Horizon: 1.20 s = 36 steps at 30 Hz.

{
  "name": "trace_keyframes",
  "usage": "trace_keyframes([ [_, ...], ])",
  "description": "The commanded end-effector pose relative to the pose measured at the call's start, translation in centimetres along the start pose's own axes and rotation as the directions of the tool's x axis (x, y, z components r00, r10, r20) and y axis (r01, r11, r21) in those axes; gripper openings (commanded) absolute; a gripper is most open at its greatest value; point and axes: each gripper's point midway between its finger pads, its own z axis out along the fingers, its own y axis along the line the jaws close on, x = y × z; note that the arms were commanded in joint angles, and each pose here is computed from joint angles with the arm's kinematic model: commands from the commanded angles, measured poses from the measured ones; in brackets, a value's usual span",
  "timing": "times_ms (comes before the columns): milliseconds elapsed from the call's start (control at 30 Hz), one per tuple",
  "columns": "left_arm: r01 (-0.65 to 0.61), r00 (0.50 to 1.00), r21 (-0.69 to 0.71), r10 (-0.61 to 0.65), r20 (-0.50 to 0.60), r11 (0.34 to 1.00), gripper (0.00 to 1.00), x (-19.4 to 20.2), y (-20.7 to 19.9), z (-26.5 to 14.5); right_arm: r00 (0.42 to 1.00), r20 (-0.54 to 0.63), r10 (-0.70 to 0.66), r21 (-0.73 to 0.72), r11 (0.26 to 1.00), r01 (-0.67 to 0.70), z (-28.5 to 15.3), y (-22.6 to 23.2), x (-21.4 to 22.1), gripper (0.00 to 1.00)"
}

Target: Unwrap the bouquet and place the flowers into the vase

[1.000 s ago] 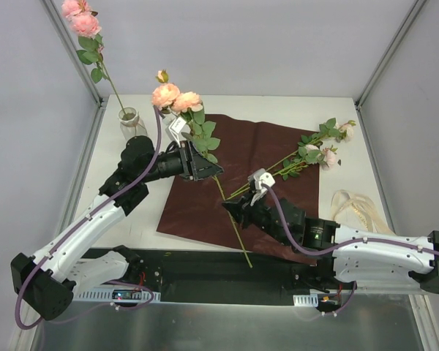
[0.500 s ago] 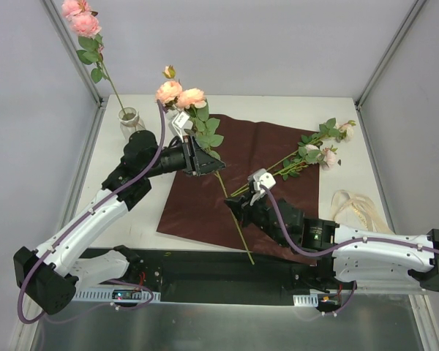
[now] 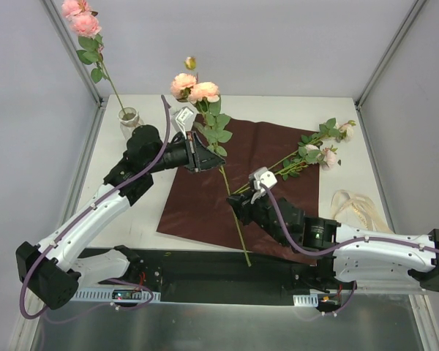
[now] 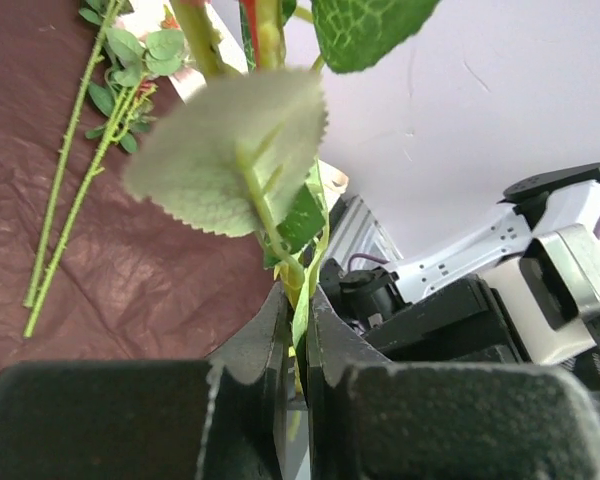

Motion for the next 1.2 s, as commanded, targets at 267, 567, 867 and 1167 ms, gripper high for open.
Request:
trace_keyframes([
  [267,-0.489,0.694,-0.584,0.694,0.189,0.648,0.0,-16.3,-2.5,-9.1,0.996,0.001,-0.088,0.195,0.977,0.086,-2.1,-4.1,-3.1,0.49],
  [567,-0.291,0.495,-0.859,0.835,0.241,0.421,0.0,-29.5,-4.8,-18.2,0.999,-0.015,-0.043,0.243,0.969,0.046,-3.7,-6.0,-2.0,0.48],
  [867,-0.165,0.417,-0.953,0.893,0.167,0.256,0.0,-34.9,-4.9,-22.0,0.999,-0.03,-0.02,0.253,0.967,0.026,-4.1,-6.4,-1.1,0.48],
  [1167,-0.126,0.445,-0.971,0.887,0.126,0.201,0.0,-36.2,-2.0,-22.6,0.999,-0.028,-0.036,0.266,0.963,0.042,-3.8,-6.3,-1.8,0.48],
])
